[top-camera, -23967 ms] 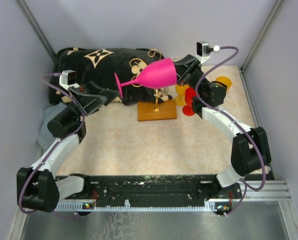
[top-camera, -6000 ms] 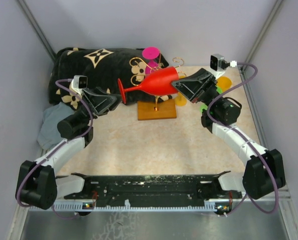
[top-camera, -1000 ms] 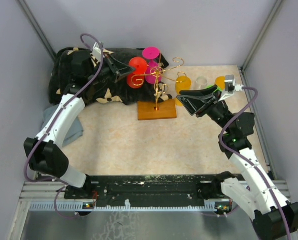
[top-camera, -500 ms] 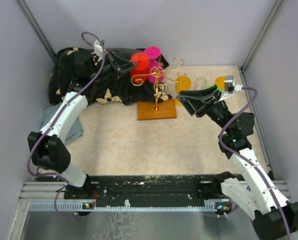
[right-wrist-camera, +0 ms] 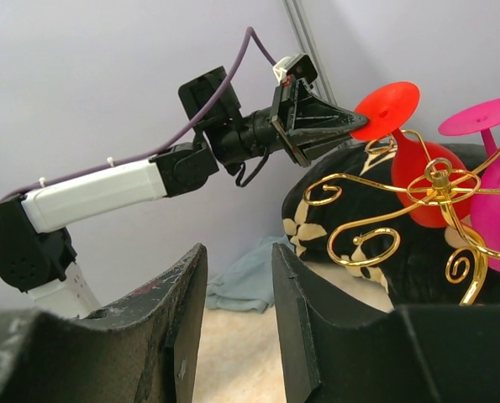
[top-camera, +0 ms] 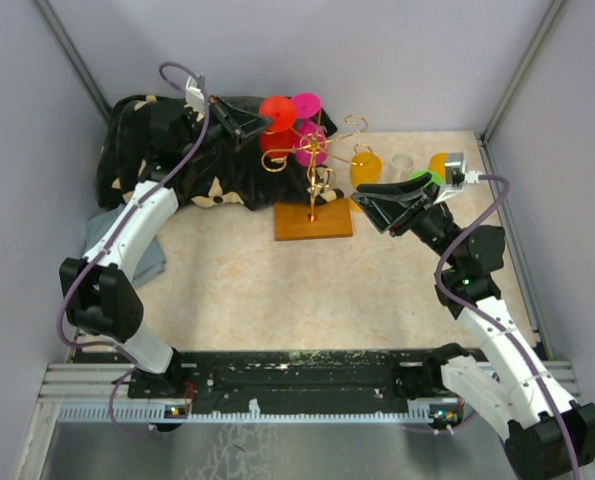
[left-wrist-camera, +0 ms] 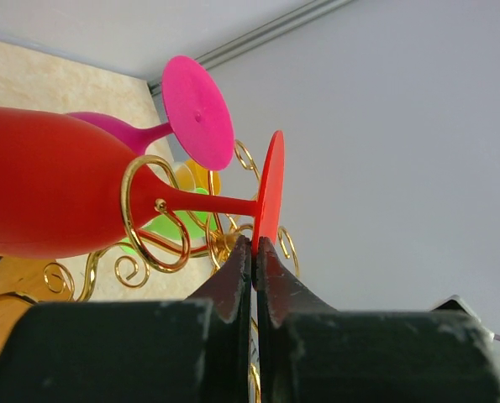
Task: Place the wine glass upside down on the wine glass rack
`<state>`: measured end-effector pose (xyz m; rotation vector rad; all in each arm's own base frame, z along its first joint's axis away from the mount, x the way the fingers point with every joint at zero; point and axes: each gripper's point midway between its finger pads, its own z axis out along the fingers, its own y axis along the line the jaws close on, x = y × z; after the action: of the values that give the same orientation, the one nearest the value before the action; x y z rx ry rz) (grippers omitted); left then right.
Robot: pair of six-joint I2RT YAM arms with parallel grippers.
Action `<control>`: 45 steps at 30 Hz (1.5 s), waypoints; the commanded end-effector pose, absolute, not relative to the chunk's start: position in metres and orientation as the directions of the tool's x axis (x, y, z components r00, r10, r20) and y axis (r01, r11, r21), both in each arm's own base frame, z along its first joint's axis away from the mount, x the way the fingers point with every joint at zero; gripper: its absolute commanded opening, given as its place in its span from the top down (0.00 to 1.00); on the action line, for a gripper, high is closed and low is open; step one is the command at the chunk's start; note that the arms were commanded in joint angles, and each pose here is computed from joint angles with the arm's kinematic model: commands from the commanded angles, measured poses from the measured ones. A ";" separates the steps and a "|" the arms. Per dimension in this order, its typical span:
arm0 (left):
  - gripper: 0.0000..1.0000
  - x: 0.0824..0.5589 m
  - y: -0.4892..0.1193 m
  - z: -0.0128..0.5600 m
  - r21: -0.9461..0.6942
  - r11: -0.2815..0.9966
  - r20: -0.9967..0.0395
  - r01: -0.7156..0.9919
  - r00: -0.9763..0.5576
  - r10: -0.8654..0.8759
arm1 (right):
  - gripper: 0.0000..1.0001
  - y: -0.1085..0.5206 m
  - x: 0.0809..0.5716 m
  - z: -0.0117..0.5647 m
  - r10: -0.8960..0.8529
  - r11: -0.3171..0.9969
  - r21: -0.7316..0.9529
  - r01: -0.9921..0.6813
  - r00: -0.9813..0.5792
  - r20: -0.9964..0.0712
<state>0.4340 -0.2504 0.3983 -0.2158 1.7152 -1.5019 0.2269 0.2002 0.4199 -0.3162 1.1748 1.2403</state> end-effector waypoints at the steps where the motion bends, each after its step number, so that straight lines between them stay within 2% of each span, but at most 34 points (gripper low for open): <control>1: 1.00 0.442 -0.245 0.422 -0.865 0.269 -0.489 0.424 -0.585 -0.648 | 0.63 0.196 0.222 0.435 0.574 0.380 0.325 -0.866 -0.055 -0.817; 12: 1.00 0.441 -0.217 0.424 -0.855 0.332 -0.505 0.399 -0.495 -0.707 | 0.63 0.196 0.223 0.434 0.573 0.377 0.328 -0.866 -0.060 -0.817; 23: 1.00 0.417 -0.221 0.416 -0.862 0.296 -0.495 0.412 -0.561 -0.663 | 0.63 0.197 0.223 0.435 0.579 0.366 0.334 -0.868 -0.069 -0.813; 39: 1.00 0.417 -0.230 0.389 -0.880 0.281 -0.471 0.384 -0.626 -0.621 | 0.63 0.196 0.220 0.434 0.582 0.363 0.340 -0.867 -0.074 -0.810; 45: 0.97 0.419 -0.233 0.374 -0.889 0.277 -0.456 0.364 -0.655 -0.603 | 0.63 0.196 0.219 0.433 0.585 0.360 0.343 -0.868 -0.077 -0.807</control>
<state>0.4197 -0.2302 0.3792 -0.2511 1.7332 -1.4696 0.2270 0.2003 0.4169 -0.3126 1.1778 1.2446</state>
